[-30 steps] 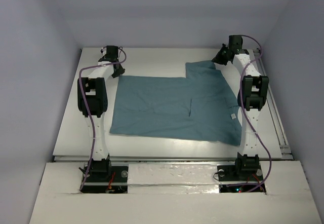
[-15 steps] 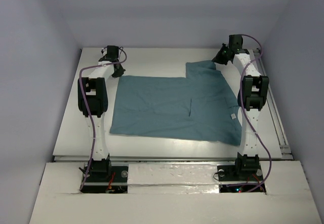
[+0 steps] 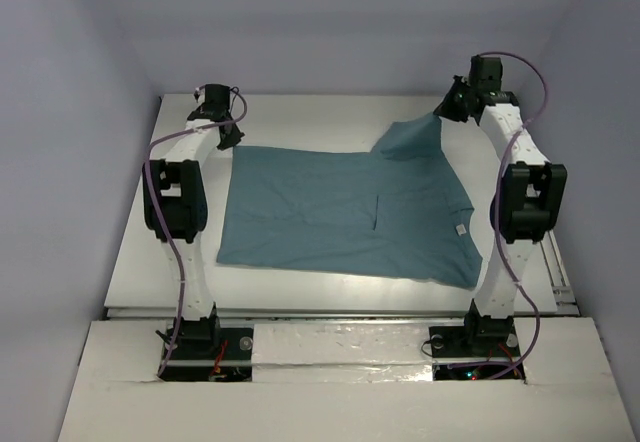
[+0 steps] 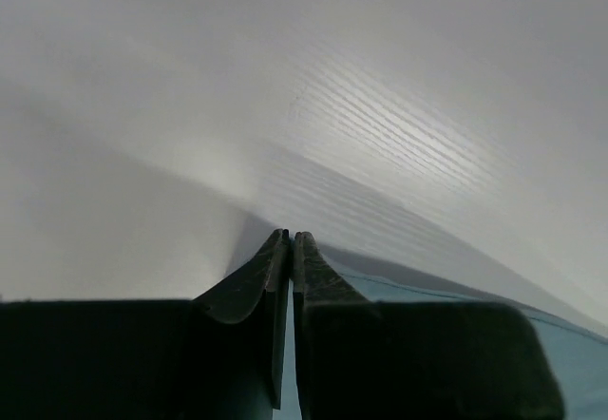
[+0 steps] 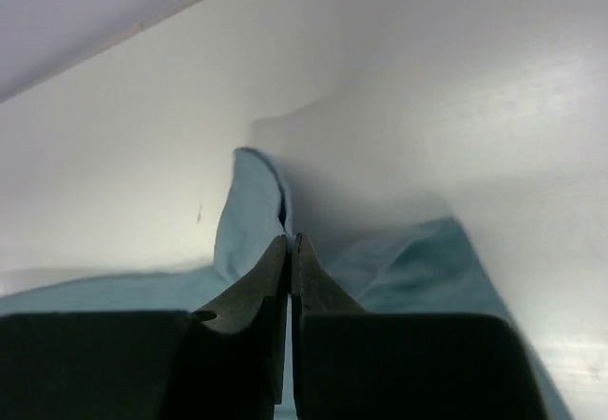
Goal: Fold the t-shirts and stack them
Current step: Grap the side of the flattened tshirt furthest away from the robot with both arms, then fold the other side of the tshirt into a rectangle
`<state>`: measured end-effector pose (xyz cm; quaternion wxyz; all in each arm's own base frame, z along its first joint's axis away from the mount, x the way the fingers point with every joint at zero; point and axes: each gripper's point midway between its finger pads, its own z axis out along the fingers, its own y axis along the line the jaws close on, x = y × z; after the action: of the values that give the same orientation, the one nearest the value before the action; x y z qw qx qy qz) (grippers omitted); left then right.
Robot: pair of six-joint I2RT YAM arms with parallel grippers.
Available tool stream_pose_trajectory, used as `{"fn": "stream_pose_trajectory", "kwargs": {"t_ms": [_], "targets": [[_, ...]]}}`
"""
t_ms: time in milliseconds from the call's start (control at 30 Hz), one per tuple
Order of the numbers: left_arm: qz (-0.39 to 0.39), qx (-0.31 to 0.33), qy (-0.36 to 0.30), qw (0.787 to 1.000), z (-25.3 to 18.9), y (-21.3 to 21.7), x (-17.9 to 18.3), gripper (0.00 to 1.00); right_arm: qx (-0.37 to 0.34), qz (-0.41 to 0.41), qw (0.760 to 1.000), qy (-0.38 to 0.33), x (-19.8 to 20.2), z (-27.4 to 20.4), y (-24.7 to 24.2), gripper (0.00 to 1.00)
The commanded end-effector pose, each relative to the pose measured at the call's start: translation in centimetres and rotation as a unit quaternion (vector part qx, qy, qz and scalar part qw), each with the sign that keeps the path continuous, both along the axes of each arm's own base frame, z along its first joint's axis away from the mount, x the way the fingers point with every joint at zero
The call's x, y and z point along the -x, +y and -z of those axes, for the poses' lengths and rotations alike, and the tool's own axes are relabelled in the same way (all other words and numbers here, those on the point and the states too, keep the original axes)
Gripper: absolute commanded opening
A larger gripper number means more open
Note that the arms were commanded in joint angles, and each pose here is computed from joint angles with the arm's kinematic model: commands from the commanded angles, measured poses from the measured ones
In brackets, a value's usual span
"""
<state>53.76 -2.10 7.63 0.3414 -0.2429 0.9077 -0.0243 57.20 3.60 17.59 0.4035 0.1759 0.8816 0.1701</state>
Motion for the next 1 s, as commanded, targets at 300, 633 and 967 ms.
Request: {"fn": "stream_pose_trajectory", "kwargs": {"t_ms": [300, 633, 967], "targets": [[0.0, -0.021, -0.062, 0.998, -6.9, 1.2, 3.5, 0.0, 0.04, 0.046, 0.998, 0.031, 12.4, -0.7, -1.5, 0.0], [-0.014, -0.014, -0.035, 0.999, -4.7, 2.5, 8.7, 0.0, 0.053, 0.094, 0.991, 0.08, 23.2, 1.3, -2.7, 0.0], [-0.019, -0.003, -0.026, 0.999, -3.5, 2.9, 11.9, 0.0, 0.025, 0.136, 0.981, 0.134, 31.1, 3.3, -2.5, 0.0]]}}
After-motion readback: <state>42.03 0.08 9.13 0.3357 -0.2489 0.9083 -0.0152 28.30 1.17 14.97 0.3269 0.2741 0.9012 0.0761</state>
